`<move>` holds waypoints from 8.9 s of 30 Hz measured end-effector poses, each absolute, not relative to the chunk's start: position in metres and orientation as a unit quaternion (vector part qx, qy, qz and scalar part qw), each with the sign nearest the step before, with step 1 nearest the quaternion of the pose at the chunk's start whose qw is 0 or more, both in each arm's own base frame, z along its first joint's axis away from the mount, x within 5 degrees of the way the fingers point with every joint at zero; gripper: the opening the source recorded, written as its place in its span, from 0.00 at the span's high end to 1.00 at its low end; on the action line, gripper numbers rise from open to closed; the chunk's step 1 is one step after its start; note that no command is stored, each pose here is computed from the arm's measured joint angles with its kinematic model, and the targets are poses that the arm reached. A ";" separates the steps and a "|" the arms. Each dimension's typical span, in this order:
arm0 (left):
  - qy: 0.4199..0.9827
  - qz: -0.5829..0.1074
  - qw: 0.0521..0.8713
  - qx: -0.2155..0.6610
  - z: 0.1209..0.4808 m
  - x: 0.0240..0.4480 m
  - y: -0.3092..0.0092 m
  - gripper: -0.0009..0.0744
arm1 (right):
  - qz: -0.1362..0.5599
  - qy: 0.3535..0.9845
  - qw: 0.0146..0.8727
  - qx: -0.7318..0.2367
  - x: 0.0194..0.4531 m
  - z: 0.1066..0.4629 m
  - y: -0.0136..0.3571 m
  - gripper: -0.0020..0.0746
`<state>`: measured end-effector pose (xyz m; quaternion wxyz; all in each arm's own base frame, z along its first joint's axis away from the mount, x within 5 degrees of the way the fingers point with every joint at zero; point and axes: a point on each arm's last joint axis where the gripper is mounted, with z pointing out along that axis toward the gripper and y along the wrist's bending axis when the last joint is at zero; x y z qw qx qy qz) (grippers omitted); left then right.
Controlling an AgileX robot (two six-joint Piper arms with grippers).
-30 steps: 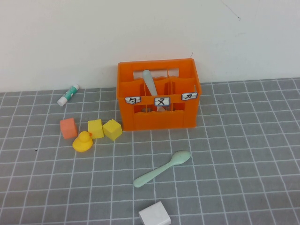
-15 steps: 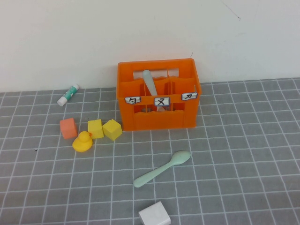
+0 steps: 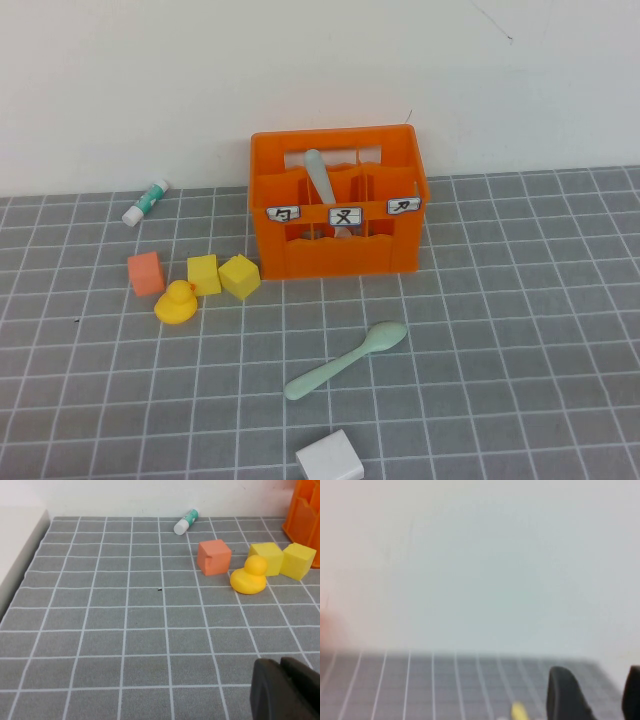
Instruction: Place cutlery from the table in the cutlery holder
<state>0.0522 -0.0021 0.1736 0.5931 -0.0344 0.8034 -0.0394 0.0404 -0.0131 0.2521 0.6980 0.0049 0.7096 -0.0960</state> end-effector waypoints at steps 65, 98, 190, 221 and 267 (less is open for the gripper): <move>0.803 -0.037 0.594 -0.031 0.174 0.052 -0.002 0.99 | 0.047 0.576 0.099 -0.810 0.277 0.294 0.211 0.98; 0.803 -0.037 0.594 -0.031 0.174 0.052 -0.002 0.99 | 0.002 0.442 0.057 -0.895 0.307 0.161 0.336 0.36; 0.803 -0.038 0.594 -0.032 0.174 0.052 -0.002 0.99 | 0.231 0.709 0.607 -0.276 0.366 0.302 0.356 0.71; 0.803 -0.037 0.594 -0.031 0.174 0.052 -0.002 0.99 | 0.165 0.713 0.650 -0.205 0.411 0.217 0.331 0.65; 0.803 -0.037 0.594 -0.032 0.174 0.052 -0.002 0.99 | 0.114 0.672 0.609 -0.405 0.106 0.326 0.091 0.98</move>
